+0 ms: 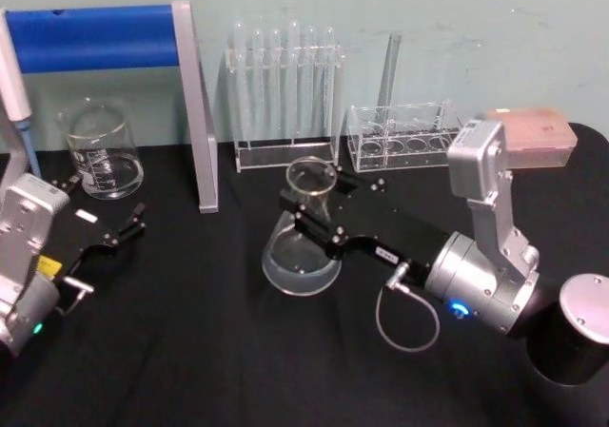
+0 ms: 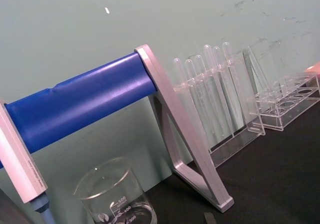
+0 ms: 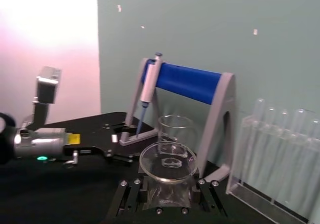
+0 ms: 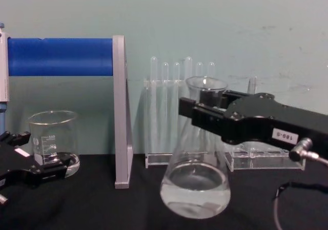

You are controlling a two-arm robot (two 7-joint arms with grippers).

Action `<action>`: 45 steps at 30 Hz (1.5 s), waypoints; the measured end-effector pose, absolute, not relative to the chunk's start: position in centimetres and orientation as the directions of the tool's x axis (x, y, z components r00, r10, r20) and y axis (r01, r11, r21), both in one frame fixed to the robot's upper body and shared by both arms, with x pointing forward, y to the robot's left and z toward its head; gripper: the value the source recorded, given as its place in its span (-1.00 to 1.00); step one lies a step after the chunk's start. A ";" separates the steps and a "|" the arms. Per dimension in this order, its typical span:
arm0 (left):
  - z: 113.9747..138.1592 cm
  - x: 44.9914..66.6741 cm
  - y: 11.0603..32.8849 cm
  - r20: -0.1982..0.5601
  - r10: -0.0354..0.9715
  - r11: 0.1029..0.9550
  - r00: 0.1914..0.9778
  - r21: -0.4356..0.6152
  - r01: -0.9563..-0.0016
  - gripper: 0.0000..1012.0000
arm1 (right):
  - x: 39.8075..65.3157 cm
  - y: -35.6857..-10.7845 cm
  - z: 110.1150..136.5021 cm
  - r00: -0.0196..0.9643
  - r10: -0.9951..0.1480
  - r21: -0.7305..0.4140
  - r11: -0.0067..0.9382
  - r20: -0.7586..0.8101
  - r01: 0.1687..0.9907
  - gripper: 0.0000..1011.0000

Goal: Grasp the erlenmeyer flask with one hand, shake it three times, then place it back.

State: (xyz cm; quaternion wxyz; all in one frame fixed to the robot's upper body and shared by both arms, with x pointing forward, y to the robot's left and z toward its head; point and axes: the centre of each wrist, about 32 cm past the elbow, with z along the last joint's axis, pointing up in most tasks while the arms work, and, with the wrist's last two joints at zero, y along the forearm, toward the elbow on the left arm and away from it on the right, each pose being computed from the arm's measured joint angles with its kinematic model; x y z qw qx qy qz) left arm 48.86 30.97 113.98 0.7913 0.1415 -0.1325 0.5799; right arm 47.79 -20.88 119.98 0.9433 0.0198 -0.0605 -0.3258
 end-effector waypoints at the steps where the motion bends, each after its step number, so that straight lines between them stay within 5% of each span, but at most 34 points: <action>1: 114.0 48.9 31.0 0.374 0.880 0.287 0.292 0.070 -0.955 0.98 | 47.7 -20.8 120.0 0.787 -0.608 0.075 0.794 0.103 0.603 -0.10; 16: 114.0 48.9 31.0 0.374 0.880 0.287 0.292 0.070 -0.955 0.98 | 47.4 -20.5 119.8 0.812 -0.573 0.054 0.819 0.112 0.571 -0.10; 45: 114.0 48.9 31.0 0.374 0.880 0.287 0.292 0.070 -0.955 0.98 | 50.0 -26.3 120.2 0.581 -0.809 0.089 0.588 0.094 0.804 -0.10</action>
